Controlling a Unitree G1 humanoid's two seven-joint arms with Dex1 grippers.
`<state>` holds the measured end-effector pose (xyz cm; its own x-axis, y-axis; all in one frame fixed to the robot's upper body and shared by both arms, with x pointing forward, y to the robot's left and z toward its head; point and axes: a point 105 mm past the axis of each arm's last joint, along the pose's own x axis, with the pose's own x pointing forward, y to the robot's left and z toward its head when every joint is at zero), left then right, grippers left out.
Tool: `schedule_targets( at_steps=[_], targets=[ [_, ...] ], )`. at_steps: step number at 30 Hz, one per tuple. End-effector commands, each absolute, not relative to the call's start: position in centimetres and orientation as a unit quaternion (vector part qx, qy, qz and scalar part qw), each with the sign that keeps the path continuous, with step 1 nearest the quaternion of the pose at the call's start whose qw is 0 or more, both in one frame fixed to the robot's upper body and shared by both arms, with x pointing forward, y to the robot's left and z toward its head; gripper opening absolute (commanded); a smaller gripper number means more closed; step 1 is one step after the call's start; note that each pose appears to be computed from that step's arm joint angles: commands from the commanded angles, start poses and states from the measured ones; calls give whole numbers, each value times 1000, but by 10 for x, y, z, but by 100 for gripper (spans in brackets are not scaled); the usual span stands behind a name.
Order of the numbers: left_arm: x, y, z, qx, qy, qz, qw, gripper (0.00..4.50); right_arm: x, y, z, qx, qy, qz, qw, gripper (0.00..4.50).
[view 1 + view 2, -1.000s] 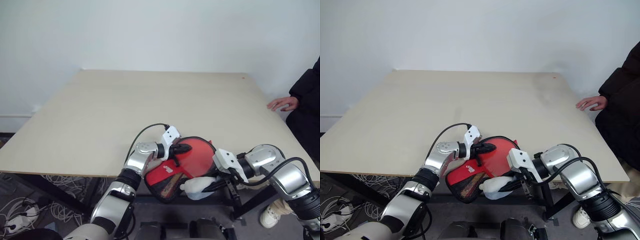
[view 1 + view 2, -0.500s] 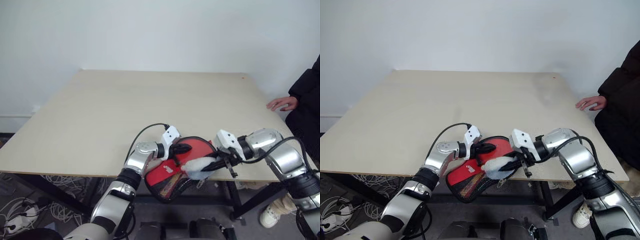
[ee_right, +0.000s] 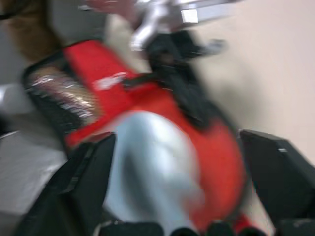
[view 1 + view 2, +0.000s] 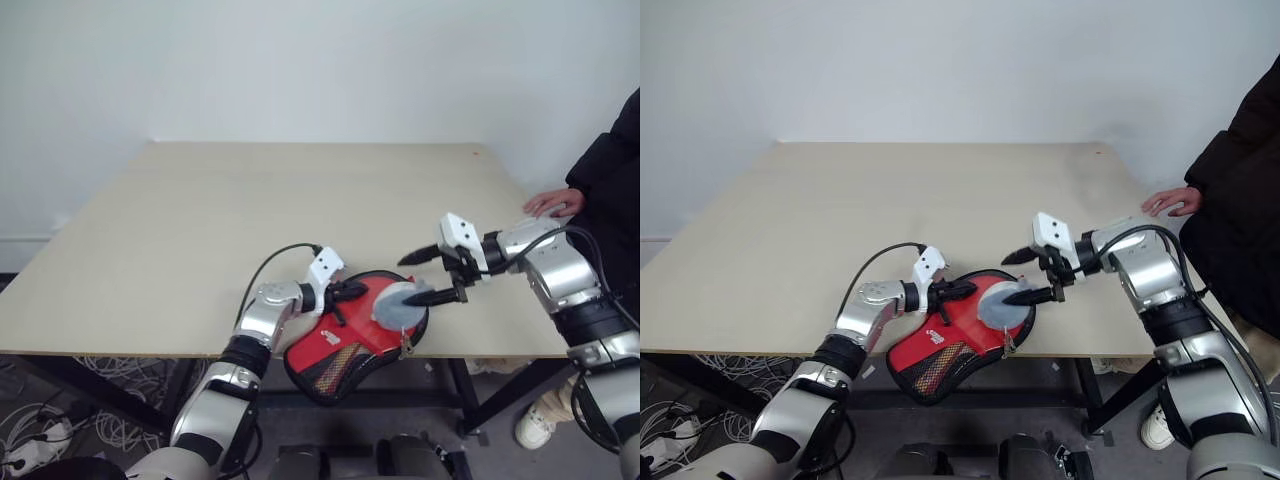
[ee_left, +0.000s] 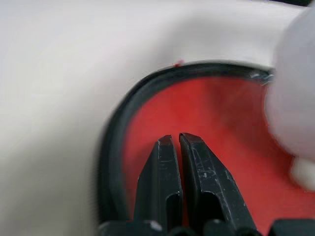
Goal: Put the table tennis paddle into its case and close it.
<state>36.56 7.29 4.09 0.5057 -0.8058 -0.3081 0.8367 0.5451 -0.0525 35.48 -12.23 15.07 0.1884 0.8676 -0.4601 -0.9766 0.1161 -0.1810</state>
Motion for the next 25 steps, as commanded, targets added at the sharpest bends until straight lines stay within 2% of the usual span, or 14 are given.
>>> schedule_targets(
  at_steps=[1,6,11,18,25],
  targets=[
    [375,106,66,45,113,-417,901,117,393,-130,174,-224,73,538,809,450],
    [366,142,83,14,84,-349,933,248,415,-136,165,-192,68,464,862,450],
    [354,188,99,-43,44,-214,975,365,436,-144,160,-147,27,340,928,450],
    [328,237,106,-108,10,-67,992,365,444,-143,151,-72,8,245,967,450],
    [298,242,71,-114,59,-20,992,365,440,-128,130,-29,25,231,972,450]
  ],
)
